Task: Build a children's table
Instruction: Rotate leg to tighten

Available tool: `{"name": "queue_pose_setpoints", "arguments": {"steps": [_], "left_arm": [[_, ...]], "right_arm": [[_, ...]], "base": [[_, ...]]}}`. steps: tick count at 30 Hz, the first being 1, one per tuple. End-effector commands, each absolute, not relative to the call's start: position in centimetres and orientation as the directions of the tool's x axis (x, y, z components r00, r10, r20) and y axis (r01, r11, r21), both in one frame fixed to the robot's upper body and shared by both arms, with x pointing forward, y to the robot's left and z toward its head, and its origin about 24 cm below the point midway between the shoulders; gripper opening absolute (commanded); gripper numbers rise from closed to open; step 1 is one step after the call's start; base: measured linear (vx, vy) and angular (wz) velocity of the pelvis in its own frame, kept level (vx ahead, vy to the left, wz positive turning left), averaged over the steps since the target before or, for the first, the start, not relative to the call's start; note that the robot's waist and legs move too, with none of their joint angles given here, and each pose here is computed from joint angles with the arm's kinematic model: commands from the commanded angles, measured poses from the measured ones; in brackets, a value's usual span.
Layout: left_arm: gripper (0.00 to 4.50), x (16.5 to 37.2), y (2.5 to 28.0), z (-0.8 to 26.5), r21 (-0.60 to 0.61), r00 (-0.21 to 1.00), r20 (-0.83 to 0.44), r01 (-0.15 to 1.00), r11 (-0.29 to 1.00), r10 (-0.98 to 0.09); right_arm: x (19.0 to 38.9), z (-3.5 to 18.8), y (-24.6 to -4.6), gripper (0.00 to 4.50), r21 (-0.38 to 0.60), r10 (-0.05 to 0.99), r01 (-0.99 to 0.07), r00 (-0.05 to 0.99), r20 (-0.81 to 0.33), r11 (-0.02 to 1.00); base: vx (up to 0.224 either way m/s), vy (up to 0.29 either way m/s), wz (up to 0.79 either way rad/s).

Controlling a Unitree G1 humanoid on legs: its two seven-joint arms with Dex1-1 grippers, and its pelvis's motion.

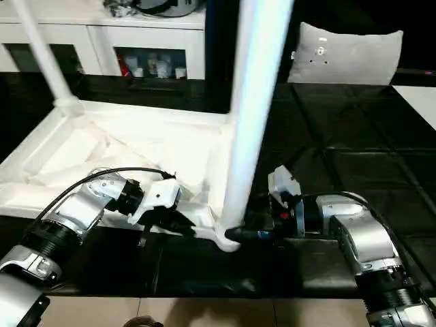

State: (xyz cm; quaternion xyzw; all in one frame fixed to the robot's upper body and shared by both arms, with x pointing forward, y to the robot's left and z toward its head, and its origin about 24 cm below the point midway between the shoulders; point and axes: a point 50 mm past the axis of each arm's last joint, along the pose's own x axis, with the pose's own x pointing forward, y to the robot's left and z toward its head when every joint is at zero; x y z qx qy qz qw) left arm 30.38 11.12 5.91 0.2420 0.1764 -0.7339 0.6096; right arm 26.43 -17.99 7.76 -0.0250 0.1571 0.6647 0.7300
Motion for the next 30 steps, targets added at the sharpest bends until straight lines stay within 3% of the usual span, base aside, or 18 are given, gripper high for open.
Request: {"name": "queue_pose_setpoints", "arguments": {"steps": [1, 10, 14, 18, 22, 23, 26, 29, 30], "left_arm": [[0.0, 30.4, 10.5, 6.7, 0.06, -0.183, -0.578, 0.962, -0.266, -0.795], [0.0, 30.3, 10.6, 6.5, 0.057, -0.19, -0.576, 0.961, -0.272, -0.795], [0.0, 30.5, 10.5, 6.5, 0.049, -0.152, -0.559, 0.975, -0.215, -0.815], [0.0, 31.1, 10.0, 6.6, 0.054, -0.061, -0.532, 0.993, -0.107, -0.844], [0.0, 31.6, 8.5, 7.0, 0.053, 0.051, -0.478, 0.998, 0.03, -0.877], [0.0, 31.9, 7.8, 7.1, 0.053, 0.099, -0.466, 0.995, 0.084, -0.879], [0.0, 32.3, 6.2, 7.4, 0.058, 0.197, -0.428, 0.98, 0.19, -0.882], [0.0, 32.5, 5.2, 7.6, 0.059, 0.253, -0.406, 0.966, 0.252, -0.878], [0.0, 32.8, 4.1, 8.0, 0.08, 0.334, -0.364, 0.941, 0.328, -0.869]], "right_arm": [[26.4, 7.8, -18.0, 3.12, 0.186, 0.965, -0.978, 0.039, -0.26, 0.09], [26.2, 7.8, -17.8, 2.31, 0.205, 0.967, -0.977, 0.003, -0.256, 0.058], [25.8, 7.7, -17.4, 2.09, 0.248, 0.976, -0.967, 0.004, -0.217, 0.06], [25.7, 7.7, -16.4, 1.99, 0.278, 0.979, -0.953, 0.07, -0.191, 0.123], [26.9, 7.1, -14.5, 1.98, 0.22, 0.933, -0.92, 0.274, -0.233, 0.325], [27.7, 7.0, -13.7, 1.98, 0.219, 0.898, -0.878, 0.38, -0.224, 0.426], [29.2, 6.9, -12.4, 1.94, 0.208, 0.808, -0.783, 0.546, -0.223, 0.587], [29.9, 6.9, -11.8, 1.93, 0.203, 0.749, -0.722, 0.623, -0.225, 0.661], [31.0, 7.0, -11.3, 1.93, 0.215, 0.656, -0.62, 0.727, -0.204, 0.754]], "base": [[0.0, 0.0, 0.0], [0.0, 0.0, 0.0], [0.0, 0.0, 0.0], [0.0, 0.0, 0.0], [0.0, 0.0, 0.0], [0.0, 0.0, 0.0], [0.0, 0.0, 0.0], [0.0, 0.0, 0.0], [0.0, 0.0, 0.0]]}}
